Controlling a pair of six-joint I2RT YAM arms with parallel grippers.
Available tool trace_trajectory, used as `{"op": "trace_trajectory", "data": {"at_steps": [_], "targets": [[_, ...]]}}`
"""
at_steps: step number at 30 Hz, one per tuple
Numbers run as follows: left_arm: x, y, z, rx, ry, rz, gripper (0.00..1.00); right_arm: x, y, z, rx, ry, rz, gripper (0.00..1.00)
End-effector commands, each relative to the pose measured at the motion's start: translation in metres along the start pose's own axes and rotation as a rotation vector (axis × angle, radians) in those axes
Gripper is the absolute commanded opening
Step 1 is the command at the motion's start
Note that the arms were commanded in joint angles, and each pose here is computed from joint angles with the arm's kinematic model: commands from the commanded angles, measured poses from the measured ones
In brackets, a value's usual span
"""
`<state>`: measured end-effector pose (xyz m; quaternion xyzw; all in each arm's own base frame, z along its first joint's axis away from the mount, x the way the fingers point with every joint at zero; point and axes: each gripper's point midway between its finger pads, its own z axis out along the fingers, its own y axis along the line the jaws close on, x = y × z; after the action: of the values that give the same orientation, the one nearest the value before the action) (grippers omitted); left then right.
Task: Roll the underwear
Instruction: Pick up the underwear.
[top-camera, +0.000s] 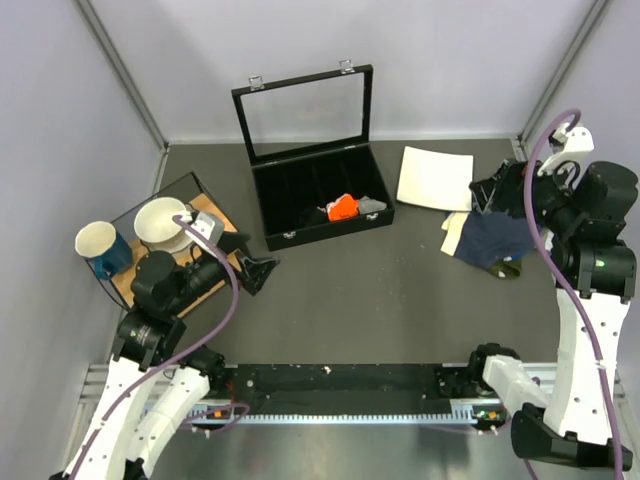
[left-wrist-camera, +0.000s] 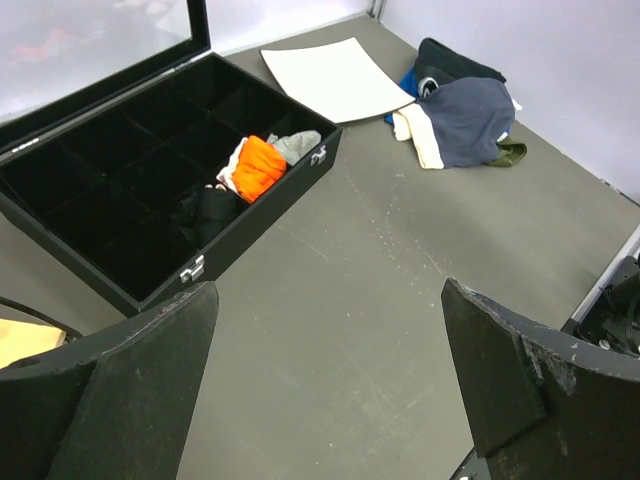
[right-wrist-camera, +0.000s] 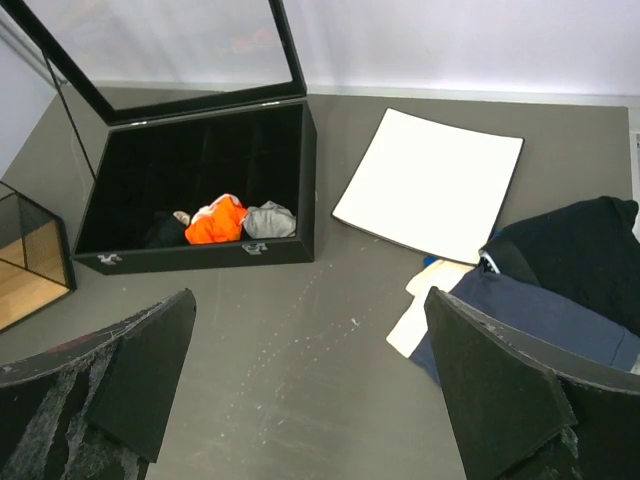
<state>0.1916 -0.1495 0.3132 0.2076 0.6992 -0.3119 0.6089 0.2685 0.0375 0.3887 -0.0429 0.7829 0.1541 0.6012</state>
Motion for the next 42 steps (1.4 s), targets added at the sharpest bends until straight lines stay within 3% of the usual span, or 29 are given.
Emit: {"op": "trace_trajectory", "data": {"at_steps": [1, 6, 11, 18, 21, 29, 36, 42], "targets": [[-0.004, 0.0, 0.007, 0.026, -0.039, 0.028, 0.99, -0.012, -0.002, 0.001, -0.024, -0.036, -0.027, 0.99], [0.0, -0.001, 0.016, 0.063, -0.067, 0.044, 0.99, -0.004, 0.01, 0.003, -0.124, -0.014, -0.074, 0.99], [0.021, 0.002, 0.024, 0.082, -0.064, 0.024, 0.99, 0.022, 0.034, 0.001, -0.335, 0.038, -0.189, 0.99], [0.049, 0.004, 0.03, 0.091, 0.029, -0.015, 0.99, 0.073, 0.025, 0.019, -0.435, 0.112, -0.3, 0.99], [0.056, 0.007, 0.031, 0.082, 0.047, -0.019, 0.99, 0.093, 0.006, 0.032, -0.382, 0.176, -0.298, 0.99], [0.06, 0.017, 0.031, 0.027, 0.068, -0.015, 0.99, 0.166, -0.078, 0.084, -0.058, 0.534, -0.4, 0.97], [0.067, 0.022, 0.034, 0.012, 0.094, -0.021, 0.99, 0.21, -0.149, 0.121, 0.149, 0.76, -0.491, 0.85], [0.071, 0.025, 0.037, 0.004, 0.115, -0.024, 0.99, 0.241, -0.141, 0.141, 0.06, 0.844, -0.535, 0.77]]}}
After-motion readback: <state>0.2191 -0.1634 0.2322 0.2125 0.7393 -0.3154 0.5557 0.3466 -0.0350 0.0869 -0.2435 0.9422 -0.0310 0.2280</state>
